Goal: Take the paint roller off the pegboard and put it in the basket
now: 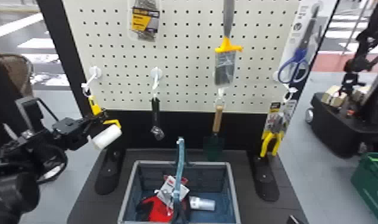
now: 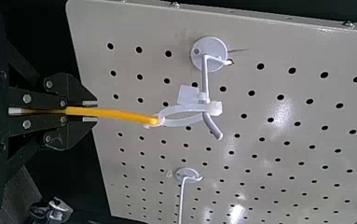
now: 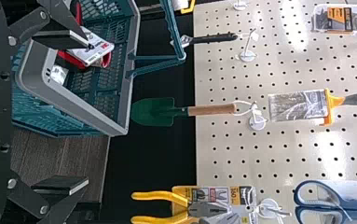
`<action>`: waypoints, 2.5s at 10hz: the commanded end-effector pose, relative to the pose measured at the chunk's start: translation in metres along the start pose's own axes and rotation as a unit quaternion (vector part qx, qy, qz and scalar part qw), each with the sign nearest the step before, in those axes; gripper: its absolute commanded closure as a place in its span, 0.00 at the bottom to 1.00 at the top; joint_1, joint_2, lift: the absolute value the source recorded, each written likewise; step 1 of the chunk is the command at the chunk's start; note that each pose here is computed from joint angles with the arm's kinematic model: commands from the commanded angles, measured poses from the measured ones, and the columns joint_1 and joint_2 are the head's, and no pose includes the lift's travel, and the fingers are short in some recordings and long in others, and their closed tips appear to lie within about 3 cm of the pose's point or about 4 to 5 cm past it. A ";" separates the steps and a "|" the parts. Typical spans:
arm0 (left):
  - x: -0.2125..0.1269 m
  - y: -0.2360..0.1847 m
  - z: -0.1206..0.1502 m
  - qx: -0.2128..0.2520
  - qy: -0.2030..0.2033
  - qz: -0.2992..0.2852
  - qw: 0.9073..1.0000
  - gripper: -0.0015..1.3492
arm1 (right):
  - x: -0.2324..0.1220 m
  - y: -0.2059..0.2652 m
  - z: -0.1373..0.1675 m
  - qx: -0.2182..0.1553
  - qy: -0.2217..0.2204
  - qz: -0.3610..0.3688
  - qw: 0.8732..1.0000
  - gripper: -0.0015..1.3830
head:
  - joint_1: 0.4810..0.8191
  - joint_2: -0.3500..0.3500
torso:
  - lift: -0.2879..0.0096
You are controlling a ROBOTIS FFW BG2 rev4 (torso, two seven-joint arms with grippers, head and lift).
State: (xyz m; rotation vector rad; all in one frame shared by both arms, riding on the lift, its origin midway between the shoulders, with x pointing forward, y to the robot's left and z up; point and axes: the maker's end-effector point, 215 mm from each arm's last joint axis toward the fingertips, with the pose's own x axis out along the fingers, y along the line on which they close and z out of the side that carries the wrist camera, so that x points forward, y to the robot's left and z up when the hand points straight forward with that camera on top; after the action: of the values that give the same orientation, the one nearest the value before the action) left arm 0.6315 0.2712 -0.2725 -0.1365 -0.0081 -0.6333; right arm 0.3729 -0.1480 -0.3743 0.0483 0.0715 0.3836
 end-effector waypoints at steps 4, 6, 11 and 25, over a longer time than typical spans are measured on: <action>0.001 -0.001 0.000 0.001 -0.001 -0.001 1.000 0.90 | 0.000 0.000 0.001 -0.001 -0.002 0.000 1.000 0.18 | 0.20 0.50 | 0.63; 0.001 -0.001 0.001 0.002 -0.002 -0.001 1.000 0.90 | 0.000 0.000 0.000 -0.001 0.000 0.000 1.000 0.18 | 0.20 0.50 | 0.63; 0.001 -0.002 0.013 0.032 -0.009 0.004 0.999 0.90 | -0.002 0.000 0.000 0.001 0.000 0.001 1.000 0.18 | 0.20 0.50 | 0.63; -0.064 -0.071 0.010 -0.015 -0.070 0.065 0.995 0.90 | -0.005 0.000 -0.002 0.002 0.003 0.001 1.000 0.18 | 0.20 0.50 | 0.63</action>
State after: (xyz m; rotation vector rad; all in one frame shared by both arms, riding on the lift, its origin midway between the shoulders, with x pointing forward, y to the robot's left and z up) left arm 0.5436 0.2652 -0.2635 -0.1875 -0.1157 -0.4740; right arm 0.3684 -0.1502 -0.3763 0.0516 0.0790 0.3847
